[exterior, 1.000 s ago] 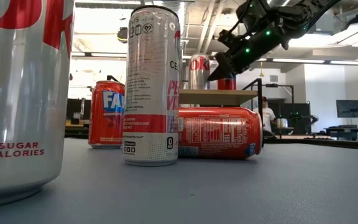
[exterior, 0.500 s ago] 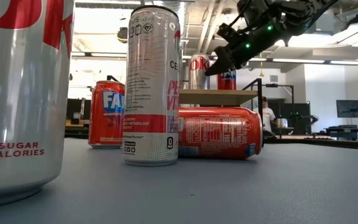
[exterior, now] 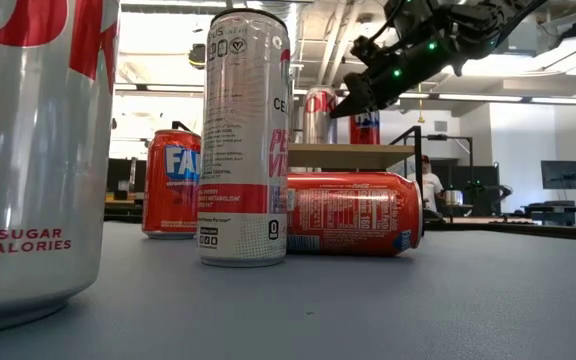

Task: Place canned beverage on shelf
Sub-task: Put the center silver soda can on the shelf aligned with the other silver soda can, then put the top left orange soda can on the shelf aligned with the other orange soda can

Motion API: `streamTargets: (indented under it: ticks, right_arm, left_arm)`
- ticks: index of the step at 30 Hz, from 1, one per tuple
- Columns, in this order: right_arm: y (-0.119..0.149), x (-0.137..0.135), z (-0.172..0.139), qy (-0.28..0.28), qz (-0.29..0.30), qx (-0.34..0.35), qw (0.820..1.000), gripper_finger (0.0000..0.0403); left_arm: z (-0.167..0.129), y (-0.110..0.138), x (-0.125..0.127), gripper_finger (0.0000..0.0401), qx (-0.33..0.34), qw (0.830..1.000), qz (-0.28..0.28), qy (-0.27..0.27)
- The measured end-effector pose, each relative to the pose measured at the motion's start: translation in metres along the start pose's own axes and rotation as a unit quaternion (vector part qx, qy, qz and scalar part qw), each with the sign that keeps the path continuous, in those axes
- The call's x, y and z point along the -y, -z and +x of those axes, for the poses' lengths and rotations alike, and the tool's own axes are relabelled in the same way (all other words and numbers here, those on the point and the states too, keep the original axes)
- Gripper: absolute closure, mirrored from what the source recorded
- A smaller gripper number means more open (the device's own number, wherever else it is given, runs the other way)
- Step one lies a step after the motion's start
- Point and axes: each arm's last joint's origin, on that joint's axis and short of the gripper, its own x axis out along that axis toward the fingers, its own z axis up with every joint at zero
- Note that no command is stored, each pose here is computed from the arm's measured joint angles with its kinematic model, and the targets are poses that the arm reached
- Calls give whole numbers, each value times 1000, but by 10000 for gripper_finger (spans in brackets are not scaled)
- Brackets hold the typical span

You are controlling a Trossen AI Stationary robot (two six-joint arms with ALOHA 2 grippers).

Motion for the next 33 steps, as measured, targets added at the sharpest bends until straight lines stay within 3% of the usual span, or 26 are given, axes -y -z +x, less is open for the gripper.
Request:
streamTargets:
  ticks: [12,16,25,28,33]
  right_arm:
    - [0,-1,0,-1,-1,0,1000,403]
    - [-14,-8,-14,-23,-11,-6,1000,403]
    - [-82,-24,-96,-128,-7,-19,992,403]
    - [-114,-27,-134,-174,39,11,984,403]
    - [-157,-28,-199,-266,44,82,959,403]
  left_arm:
    - [0,0,0,71,0,1000,-5,0]
    - [0,0,0,71,0,1000,-19,0]
    - [0,0,0,71,0,999,-44,4]
    - [0,0,0,71,0,999,-45,4]
    - [0,0,-1,71,2,998,-68,-14]
